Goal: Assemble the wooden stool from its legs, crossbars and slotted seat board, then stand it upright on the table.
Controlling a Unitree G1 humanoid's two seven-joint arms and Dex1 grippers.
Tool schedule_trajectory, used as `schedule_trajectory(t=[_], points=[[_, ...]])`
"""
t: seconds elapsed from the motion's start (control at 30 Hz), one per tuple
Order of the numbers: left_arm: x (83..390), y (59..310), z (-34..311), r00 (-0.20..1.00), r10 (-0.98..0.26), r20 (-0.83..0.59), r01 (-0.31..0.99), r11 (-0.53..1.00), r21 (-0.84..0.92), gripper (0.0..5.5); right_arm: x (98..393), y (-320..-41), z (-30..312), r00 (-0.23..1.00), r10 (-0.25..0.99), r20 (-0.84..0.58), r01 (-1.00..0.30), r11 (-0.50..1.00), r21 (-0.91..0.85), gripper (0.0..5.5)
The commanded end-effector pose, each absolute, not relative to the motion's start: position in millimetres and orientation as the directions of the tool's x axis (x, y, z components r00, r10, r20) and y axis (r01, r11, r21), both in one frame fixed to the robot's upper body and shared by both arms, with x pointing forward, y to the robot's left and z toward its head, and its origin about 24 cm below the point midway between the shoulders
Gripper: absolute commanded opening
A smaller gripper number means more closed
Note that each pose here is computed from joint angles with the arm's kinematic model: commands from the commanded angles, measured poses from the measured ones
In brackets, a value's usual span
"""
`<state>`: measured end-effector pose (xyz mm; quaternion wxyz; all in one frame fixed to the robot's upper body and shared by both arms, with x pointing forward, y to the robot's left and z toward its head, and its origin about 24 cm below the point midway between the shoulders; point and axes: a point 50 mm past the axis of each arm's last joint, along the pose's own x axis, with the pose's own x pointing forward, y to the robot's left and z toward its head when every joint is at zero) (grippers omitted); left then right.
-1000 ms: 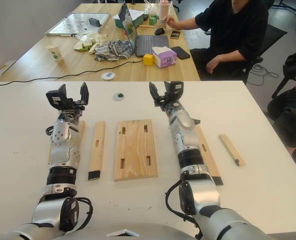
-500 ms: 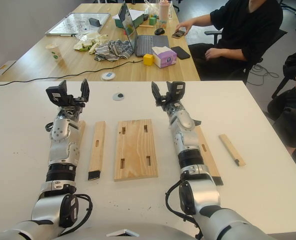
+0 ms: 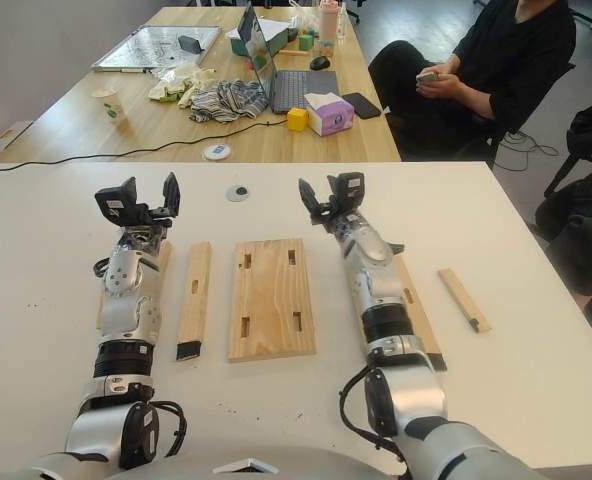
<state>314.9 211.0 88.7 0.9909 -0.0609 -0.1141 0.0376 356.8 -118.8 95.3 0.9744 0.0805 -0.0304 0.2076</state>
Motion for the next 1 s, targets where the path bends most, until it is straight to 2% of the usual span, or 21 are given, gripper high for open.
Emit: schedule_trajectory(t=[0.03, 0.17, 0.23, 0.3, 0.4, 0.6, 0.83, 1.0], points=[[307, 215, 79, 0.981, 0.093, 0.17, -0.078, 0.993, -0.093, 3.85, 352, -171, 108, 0.906, 0.42, 0.051, -0.422, 0.906, 0.031, 3.42], [295, 223, 71, 0.981, 0.13, 0.146, -0.121, 0.99, -0.072, 3.85, 327, -249, 119, 0.858, 0.497, -0.132, -0.51, 0.854, -0.101, 3.42], [288, 227, 69, 0.977, 0.158, 0.145, -0.148, 0.986, -0.074, 3.85, 319, -288, 125, 0.879, 0.425, -0.217, -0.458, 0.879, -0.135, 3.42], [281, 227, 66, 0.975, 0.174, 0.139, -0.165, 0.983, -0.077, 3.85, 308, -313, 126, 0.872, 0.374, -0.316, -0.43, 0.893, -0.13, 3.42], [271, 229, 62, 0.97, 0.204, 0.131, -0.193, 0.977, -0.09, 3.85, 304, -325, 120, 0.839, 0.325, -0.436, -0.409, 0.906, -0.11, 3.42], [274, 231, 60, 0.966, 0.233, 0.113, -0.217, 0.966, -0.139, 3.85, 288, -333, 93, 0.759, 0.254, -0.599, -0.348, 0.937, -0.043, 3.42], [265, 241, 53, 0.958, 0.274, 0.085, -0.262, 0.955, -0.136, 3.85, 267, -340, 79, 0.675, 0.219, -0.704, -0.326, 0.945, -0.018, 3.42], [258, 240, 53, 0.955, 0.284, 0.081, -0.272, 0.953, -0.132, 3.85, 253, -342, 80, 0.6, 0.238, -0.764, -0.381, 0.925, -0.011, 3.42]])
